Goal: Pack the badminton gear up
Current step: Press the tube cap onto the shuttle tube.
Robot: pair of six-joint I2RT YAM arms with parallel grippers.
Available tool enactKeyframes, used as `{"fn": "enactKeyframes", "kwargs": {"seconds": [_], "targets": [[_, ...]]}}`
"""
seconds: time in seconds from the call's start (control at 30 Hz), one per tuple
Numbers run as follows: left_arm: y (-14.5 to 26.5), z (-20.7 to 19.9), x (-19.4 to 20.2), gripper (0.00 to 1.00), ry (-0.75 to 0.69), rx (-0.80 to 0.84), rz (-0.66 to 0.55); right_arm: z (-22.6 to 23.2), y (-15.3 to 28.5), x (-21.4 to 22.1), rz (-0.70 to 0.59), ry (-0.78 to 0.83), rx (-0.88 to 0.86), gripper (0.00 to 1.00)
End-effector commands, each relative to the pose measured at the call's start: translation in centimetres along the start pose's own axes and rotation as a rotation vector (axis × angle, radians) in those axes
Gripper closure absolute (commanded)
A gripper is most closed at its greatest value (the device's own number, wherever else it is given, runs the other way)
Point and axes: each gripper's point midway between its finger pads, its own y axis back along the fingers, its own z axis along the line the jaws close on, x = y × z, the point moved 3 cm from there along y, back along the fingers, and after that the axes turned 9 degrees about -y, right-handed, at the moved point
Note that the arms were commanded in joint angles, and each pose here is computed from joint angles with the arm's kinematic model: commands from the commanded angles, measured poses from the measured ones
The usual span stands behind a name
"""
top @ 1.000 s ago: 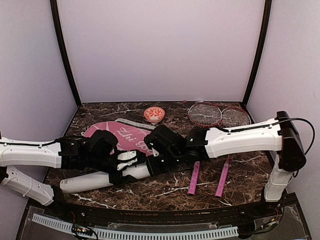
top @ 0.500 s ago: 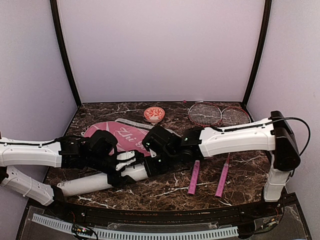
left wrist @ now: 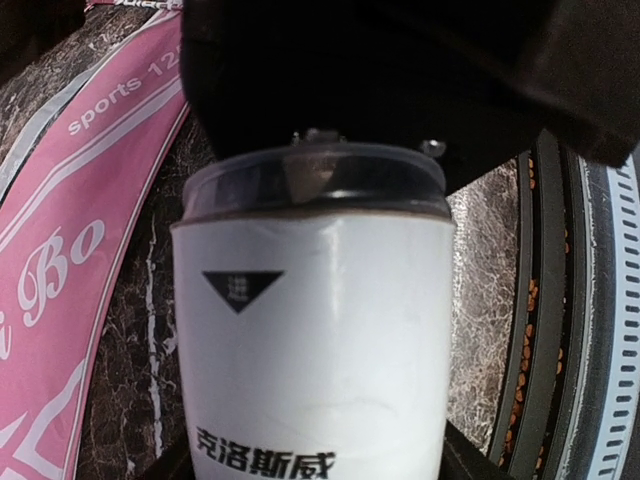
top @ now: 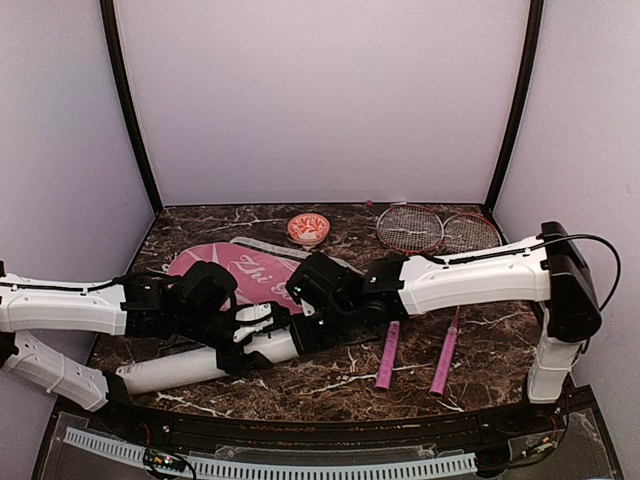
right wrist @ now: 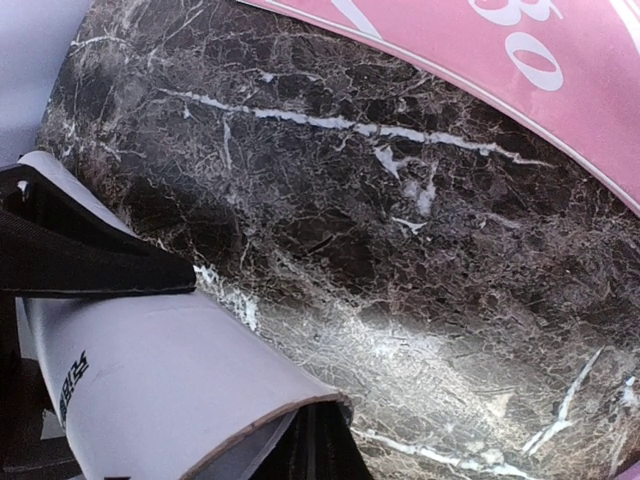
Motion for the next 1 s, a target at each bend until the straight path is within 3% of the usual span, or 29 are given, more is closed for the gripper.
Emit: {"fn": "enactKeyframes", "kwargs": {"seconds": [0.0,0.37,0.53,0.77,0.97], "targets": [[1.2,1.1,-6.7,0.37,-0.101,-0.061,-0.259,5.8,3.8,-2.1,-0.158,0.039,-0.238,0.92],[1.8,1.7,-6.3,0.37,-0.114,-0.118,-0.241,-0.7,7.5,-1.7,-0.202,-0.026,-0.042,0.82],[1.9,1.8,-6.4,0.37,-0.111,-0.123,-0.243,-1.8,9.6,-1.9,-0.244,-0.058,-0.053,0.79],[2.1,1.9,-6.6,0.37,-0.109,-0.127,-0.253,-2.2,10.5,-1.3,-0.265,-0.094,-0.205,0.73],[2.3,1.7,-6.6,0.37,-0.111,-0.124,-0.263,0.1,13.4,-1.2,-0.331,-0.046,-0.471,0.54]]}}
